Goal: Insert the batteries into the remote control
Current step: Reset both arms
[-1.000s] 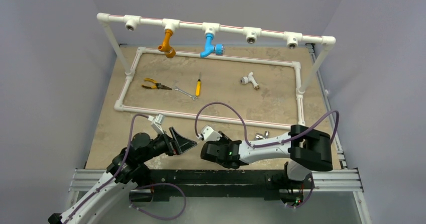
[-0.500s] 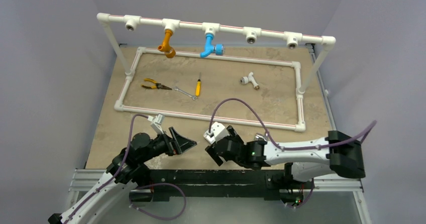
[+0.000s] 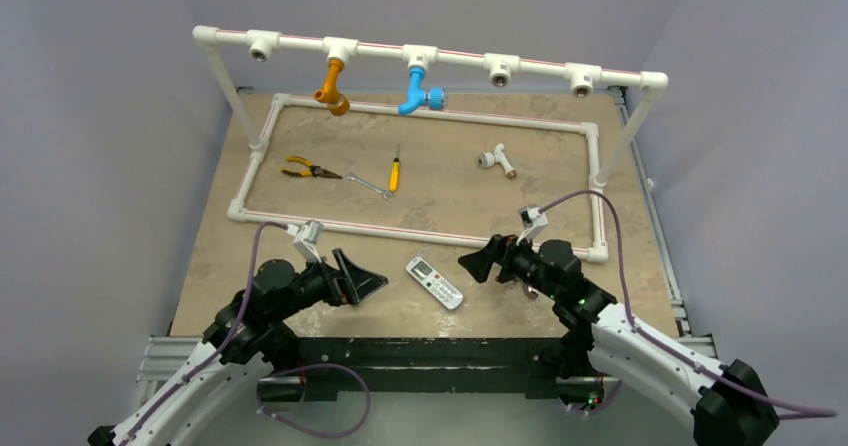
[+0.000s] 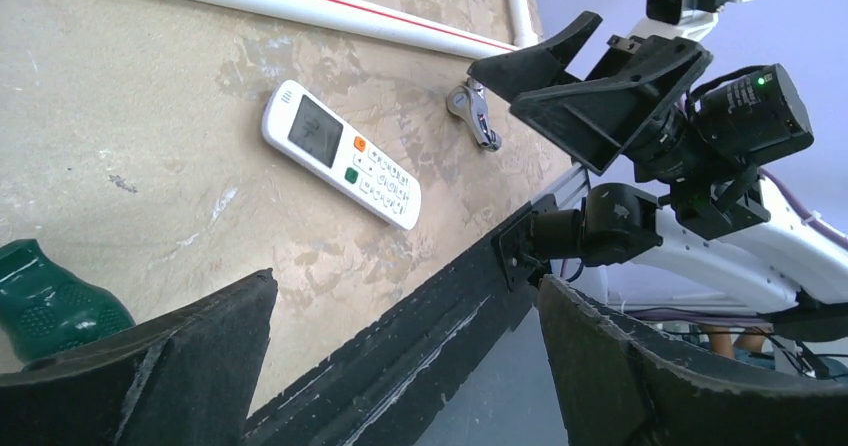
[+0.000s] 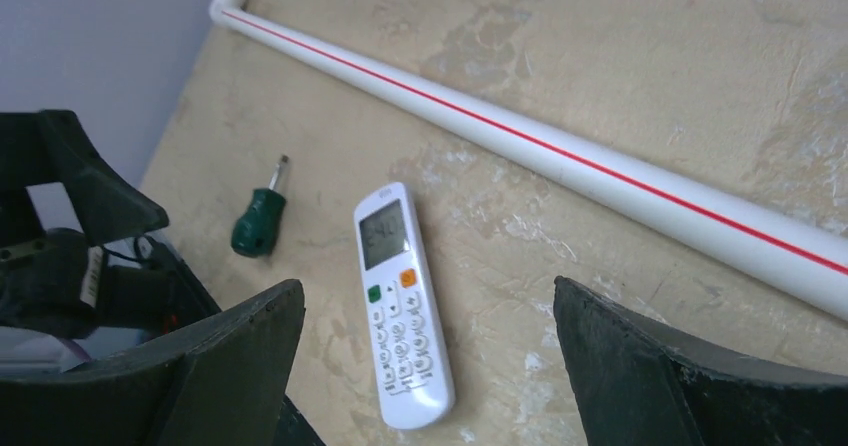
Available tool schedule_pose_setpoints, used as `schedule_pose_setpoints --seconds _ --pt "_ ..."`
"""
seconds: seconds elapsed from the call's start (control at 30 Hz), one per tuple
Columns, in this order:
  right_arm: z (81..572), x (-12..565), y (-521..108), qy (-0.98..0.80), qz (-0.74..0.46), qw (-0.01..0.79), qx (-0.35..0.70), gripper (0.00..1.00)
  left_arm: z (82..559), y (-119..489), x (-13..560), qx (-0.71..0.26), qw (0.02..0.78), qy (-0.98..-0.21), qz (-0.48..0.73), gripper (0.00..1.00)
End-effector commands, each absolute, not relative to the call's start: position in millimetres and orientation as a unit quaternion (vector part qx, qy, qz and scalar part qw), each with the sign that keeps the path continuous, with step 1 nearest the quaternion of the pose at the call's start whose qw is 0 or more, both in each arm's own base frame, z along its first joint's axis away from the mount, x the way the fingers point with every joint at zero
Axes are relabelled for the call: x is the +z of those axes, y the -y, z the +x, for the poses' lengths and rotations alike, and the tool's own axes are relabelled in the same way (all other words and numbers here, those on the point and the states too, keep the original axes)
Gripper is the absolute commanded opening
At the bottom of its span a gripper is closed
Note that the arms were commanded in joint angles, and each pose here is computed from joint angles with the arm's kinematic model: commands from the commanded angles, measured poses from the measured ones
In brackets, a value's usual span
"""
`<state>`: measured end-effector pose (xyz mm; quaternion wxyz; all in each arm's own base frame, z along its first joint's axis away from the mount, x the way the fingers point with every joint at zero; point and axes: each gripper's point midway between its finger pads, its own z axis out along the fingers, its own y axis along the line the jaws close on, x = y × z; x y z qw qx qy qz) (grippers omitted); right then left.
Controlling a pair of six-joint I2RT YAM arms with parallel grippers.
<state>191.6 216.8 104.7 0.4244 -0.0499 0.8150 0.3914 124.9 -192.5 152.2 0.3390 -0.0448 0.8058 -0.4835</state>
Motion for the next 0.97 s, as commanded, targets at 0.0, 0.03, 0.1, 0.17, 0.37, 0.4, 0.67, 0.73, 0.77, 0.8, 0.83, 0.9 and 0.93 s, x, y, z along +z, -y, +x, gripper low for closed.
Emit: schedule_pose_setpoints --seconds 0.0,0.03,0.1,0.17,0.37,0.4,0.67,0.73,0.77,0.8,0.83,0.9,0.93 --pt "187.5 146.1 -219.0 -0.76 -0.037 0.451 0.466 0.94 127.2 179.8 170.4 -0.462 0.381 -0.8 -0.03 1.0" --pt "189.5 144.2 -212.8 -0.763 -0.023 0.457 0.456 0.95 127.0 176.1 170.8 -0.454 0.387 -0.802 -0.028 1.0" --pt "194.8 139.8 -197.2 -0.771 0.004 0.476 0.424 0.97 126.7 166.4 169.9 -0.436 0.401 -0.805 -0.03 1.0" --pt "196.2 135.8 -182.3 -0.779 0.022 0.487 0.393 0.98 126.9 158.9 169.0 -0.422 0.414 -0.806 -0.03 1.0" --pt "193.1 138.9 -139.4 -0.79 0.06 0.522 0.316 0.98 126.2 145.3 158.6 -0.397 0.429 -0.811 -0.036 1.0" --pt "192.8 140.1 -129.6 -0.792 0.071 0.529 0.298 0.98 126.4 145.2 157.7 -0.398 0.429 -0.81 -0.039 1.0" --pt "187.3 151.7 -92.7 -0.773 0.122 0.567 0.258 0.98 126.0 135.4 165.5 -0.393 0.449 -0.801 -0.049 1.0" --pt "187.0 151.4 -92.0 -0.767 0.126 0.571 0.262 0.98 125.3 134.2 168.5 -0.394 0.453 -0.798 -0.049 1.0" --pt "187.0 151.2 -92.4 -0.766 0.125 0.572 0.264 0.98 125.1 134.5 168.5 -0.395 0.452 -0.798 -0.049 1.0" --pt "186.9 150.8 -93.3 -0.767 0.123 0.572 0.265 0.98 124.7 135.3 168.3 -0.396 0.451 -0.798 -0.047 1.0" --pt "187.0 150.3 -94.4 -0.768 0.118 0.571 0.265 0.98 124.5 135.6 168.8 -0.397 0.45 -0.798 -0.047 1.0" --pt "187.6 149.4 -96.4 -0.772 0.11 0.568 0.262 0.98 126.0 131.0 167.1 -0.387 0.45 -0.803 -0.061 1.0" --pt "188.1 148.7 -96.8 -0.774 0.108 0.567 0.26 0.98 127.1 127.2 167.4 -0.38 0.452 -0.804 -0.071 1.0"
